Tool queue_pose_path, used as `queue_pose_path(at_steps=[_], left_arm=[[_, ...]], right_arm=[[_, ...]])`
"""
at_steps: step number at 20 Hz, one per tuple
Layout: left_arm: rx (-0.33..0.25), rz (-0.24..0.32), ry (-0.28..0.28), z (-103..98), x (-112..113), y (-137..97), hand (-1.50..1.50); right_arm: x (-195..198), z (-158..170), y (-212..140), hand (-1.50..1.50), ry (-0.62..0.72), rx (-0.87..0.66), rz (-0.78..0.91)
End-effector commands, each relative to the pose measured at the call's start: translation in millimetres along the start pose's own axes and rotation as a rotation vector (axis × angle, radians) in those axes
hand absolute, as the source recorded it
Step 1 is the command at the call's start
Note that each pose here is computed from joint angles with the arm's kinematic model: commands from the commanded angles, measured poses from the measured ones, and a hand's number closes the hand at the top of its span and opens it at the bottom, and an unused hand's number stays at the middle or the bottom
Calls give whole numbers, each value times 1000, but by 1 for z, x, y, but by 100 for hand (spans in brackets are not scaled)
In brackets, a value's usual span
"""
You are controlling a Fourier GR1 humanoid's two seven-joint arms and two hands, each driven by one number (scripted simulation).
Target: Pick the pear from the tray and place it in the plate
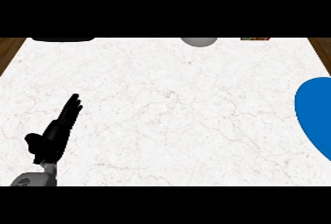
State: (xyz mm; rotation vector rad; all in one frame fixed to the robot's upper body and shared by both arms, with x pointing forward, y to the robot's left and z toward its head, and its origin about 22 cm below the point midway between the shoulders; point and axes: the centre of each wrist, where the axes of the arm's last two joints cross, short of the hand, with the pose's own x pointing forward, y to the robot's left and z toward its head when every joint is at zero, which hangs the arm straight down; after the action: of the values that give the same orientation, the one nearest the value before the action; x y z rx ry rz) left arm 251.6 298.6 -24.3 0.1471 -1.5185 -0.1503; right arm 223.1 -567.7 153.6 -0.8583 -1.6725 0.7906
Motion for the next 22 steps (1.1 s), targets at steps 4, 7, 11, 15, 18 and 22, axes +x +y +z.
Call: queue_pose_path(at_steps=[4,7,11,15,18,22], left_arm=[[14,14,0,-11,4,6,0],[-10,-5,-6,1,6,-9,0],[2,-3,7,3,4,-6,0],[2,2,-3,-14,3,-11,0],[10,4,-3,8,8,1,0],[21,-2,23,-6,9,-6,0]], right_arm=[[21,-37,65,150,14,35,-32],[12,-42,67,150,127,-68,-236],[28,-62,101,-150,218,-31,-154],[9,-58,109,-150,273,16,-247],[7,-54,106,-150,238,-121,-366],[-3,-43,85,-150,235,-245,-552]])
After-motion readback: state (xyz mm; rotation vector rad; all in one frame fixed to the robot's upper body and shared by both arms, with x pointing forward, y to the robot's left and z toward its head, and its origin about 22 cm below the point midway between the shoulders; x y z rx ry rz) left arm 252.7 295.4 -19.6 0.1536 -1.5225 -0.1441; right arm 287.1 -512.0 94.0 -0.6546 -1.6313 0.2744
